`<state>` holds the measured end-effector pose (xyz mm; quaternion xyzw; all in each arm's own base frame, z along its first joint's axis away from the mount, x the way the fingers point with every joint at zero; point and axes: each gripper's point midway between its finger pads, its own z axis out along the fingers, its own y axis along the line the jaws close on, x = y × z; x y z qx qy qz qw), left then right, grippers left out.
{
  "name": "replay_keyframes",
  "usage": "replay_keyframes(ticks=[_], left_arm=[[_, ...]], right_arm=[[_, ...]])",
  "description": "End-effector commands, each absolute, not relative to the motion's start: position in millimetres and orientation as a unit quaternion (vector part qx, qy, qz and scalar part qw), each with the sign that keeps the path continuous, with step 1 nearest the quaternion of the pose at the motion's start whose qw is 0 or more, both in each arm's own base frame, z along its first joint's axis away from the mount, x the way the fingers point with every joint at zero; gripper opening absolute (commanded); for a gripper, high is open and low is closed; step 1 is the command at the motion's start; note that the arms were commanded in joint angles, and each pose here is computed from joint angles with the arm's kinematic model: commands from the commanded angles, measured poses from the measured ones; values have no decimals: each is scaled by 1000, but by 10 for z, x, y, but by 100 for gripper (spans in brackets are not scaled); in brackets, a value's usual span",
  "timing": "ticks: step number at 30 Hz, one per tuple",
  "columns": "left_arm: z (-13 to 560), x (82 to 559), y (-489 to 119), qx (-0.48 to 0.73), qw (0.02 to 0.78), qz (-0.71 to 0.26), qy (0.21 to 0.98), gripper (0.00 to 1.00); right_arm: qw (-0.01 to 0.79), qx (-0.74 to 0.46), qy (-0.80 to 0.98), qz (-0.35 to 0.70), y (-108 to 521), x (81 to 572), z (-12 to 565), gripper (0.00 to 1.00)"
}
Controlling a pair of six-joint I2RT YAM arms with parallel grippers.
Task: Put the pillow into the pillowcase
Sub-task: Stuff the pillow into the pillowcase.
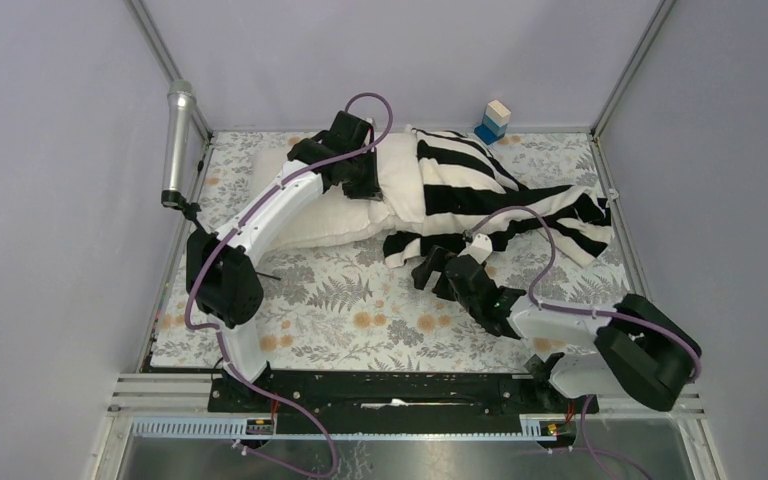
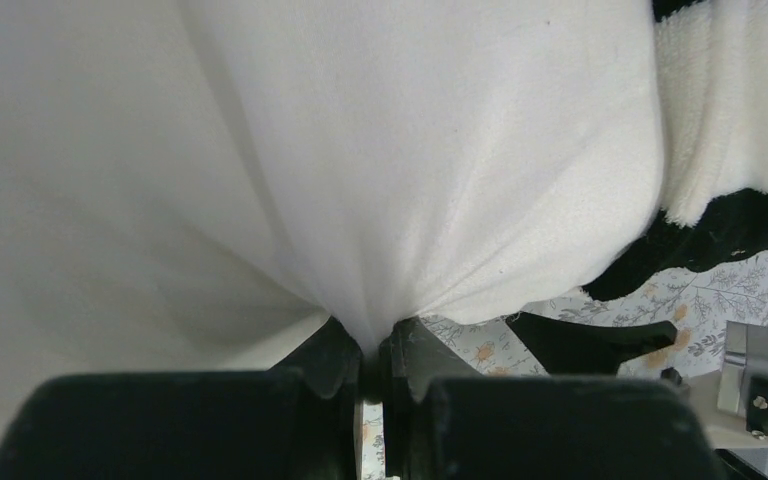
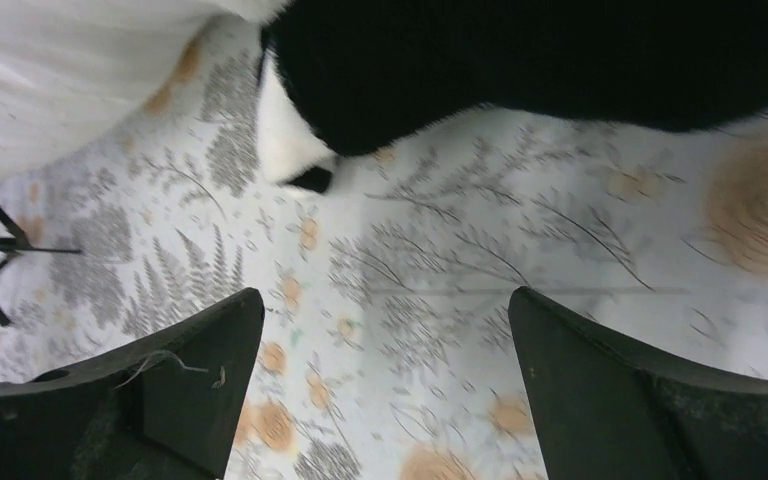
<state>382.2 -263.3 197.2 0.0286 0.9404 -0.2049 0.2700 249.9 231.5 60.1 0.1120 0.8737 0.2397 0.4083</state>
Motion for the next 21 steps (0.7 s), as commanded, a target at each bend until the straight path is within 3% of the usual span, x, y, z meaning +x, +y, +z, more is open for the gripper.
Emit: replay_keyframes(ticks=[1, 17, 19, 20, 21], left_arm=[[2356, 4010, -2837, 39, 327, -245, 912, 0], [2484, 3985, -2846, 48, 333, -245, 909, 0], [2508, 3953, -2875, 57, 334, -244, 909, 0], [2533, 3927, -2901, 64, 336, -244, 907, 0], [2560, 3896, -2925, 70, 340, -242, 906, 0]], right_arm=[[490, 168, 782, 346, 2679, 2926, 1125, 100], [535, 226, 765, 280, 2659, 3478, 957, 99], [542, 213, 766, 273, 2677, 3544, 1015, 89], [547, 204, 765, 270, 2681, 3562, 1075, 79], [553, 198, 766, 261, 2659, 3576, 1139, 61]])
